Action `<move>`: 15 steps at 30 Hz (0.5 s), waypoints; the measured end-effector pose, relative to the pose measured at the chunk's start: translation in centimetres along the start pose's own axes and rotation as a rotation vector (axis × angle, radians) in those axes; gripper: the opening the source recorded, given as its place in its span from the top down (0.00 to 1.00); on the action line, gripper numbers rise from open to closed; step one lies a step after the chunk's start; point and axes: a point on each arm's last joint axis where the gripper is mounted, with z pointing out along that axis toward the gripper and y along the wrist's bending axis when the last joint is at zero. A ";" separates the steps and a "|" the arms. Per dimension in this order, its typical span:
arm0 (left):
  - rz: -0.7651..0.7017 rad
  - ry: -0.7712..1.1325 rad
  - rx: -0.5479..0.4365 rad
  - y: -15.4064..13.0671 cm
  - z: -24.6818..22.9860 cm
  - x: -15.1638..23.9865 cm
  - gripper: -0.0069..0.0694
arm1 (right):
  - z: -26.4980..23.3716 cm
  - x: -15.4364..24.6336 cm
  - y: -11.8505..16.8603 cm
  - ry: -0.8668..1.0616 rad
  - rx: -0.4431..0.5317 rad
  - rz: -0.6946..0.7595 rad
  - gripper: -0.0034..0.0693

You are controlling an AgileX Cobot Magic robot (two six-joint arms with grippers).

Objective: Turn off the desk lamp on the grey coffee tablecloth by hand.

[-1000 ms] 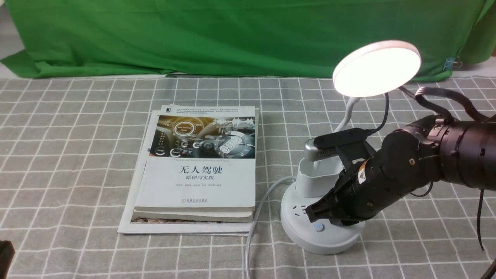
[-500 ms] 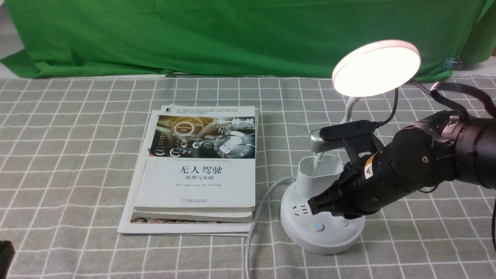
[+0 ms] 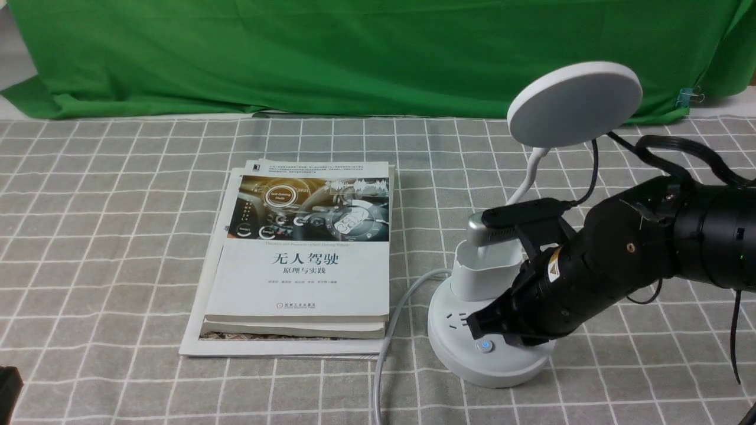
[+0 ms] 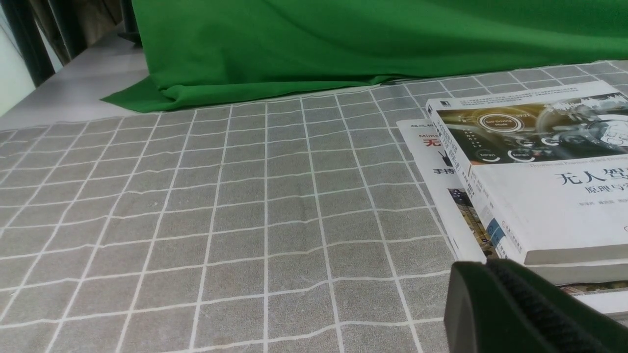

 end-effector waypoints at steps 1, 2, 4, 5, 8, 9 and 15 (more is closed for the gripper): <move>0.000 0.000 0.000 0.0 0.0 0.0 0.91 | 0.0 0.0 0.0 -0.001 0.000 0.000 0.92; 0.000 0.000 0.000 0.0 0.0 0.0 0.91 | 0.1 -0.1 0.0 -0.001 0.000 0.000 0.92; 0.000 0.000 0.000 0.0 0.0 0.0 0.91 | 0.0 -0.2 0.0 -0.003 0.000 0.000 0.92; 0.000 0.000 0.000 0.0 0.0 0.0 0.91 | 0.0 -0.2 0.0 -0.003 -0.001 0.000 0.92; 0.000 0.000 0.000 0.0 0.0 0.0 0.91 | -0.3 -0.2 0.0 -0.015 -0.003 0.000 0.92; 0.000 0.000 0.000 0.0 0.0 0.0 0.91 | -0.5 -0.1 0.0 -0.018 -0.003 0.000 0.92; 0.000 0.000 0.000 0.0 0.0 0.0 0.91 | -3.8 -0.2 0.1 -0.104 -0.019 -0.028 0.92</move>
